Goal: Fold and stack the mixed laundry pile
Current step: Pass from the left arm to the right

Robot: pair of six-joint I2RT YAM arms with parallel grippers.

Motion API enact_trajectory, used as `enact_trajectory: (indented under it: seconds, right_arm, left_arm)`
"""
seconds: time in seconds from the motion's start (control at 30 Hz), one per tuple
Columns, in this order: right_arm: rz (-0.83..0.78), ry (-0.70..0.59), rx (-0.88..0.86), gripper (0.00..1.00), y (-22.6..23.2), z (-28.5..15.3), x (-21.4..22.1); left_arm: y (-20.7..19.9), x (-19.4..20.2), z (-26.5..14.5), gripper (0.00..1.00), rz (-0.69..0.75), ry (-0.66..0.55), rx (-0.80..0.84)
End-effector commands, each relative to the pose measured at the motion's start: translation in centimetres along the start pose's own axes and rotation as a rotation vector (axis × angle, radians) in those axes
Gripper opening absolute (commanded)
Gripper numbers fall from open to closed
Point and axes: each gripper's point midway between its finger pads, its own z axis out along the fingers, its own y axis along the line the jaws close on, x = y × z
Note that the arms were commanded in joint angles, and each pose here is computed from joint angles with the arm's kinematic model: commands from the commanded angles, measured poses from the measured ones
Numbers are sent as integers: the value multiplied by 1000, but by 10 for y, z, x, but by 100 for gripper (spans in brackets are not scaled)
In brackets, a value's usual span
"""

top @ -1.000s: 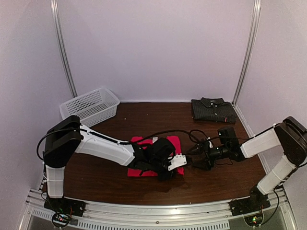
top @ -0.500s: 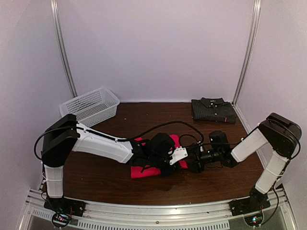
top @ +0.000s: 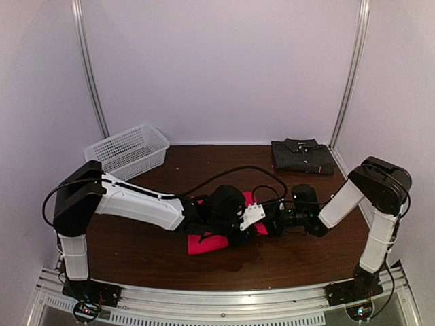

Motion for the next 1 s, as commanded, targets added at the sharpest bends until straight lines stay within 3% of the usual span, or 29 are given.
enact_trajectory:
  seconds: [0.0, 0.17, 0.47, 0.8, 0.93, 0.97]
  right_arm:
    - [-24, -42, -46, 44, 16, 12, -15]
    - [-17, -68, -24, 32, 11, 20, -25]
    - [-35, -94, 25, 22, 5, 31, -39]
    - [-83, -99, 46, 23, 11, 40, -58]
    - [-111, -104, 57, 8, 14, 40, -64]
    - [-134, -106, 65, 6, 18, 39, -66]
  left_arm:
    - [1, -33, -19, 0, 9, -111, 10]
    - [1, -28, -18, 0, 16, -97, 7]
    - [0, -28, -19, 0, 31, -98, 14]
    - [1, -24, -20, 0, 49, -87, 12]
    - [1, -26, -22, 0, 49, -87, 9]
    - [3, -27, -24, 6, 43, -86, 0]
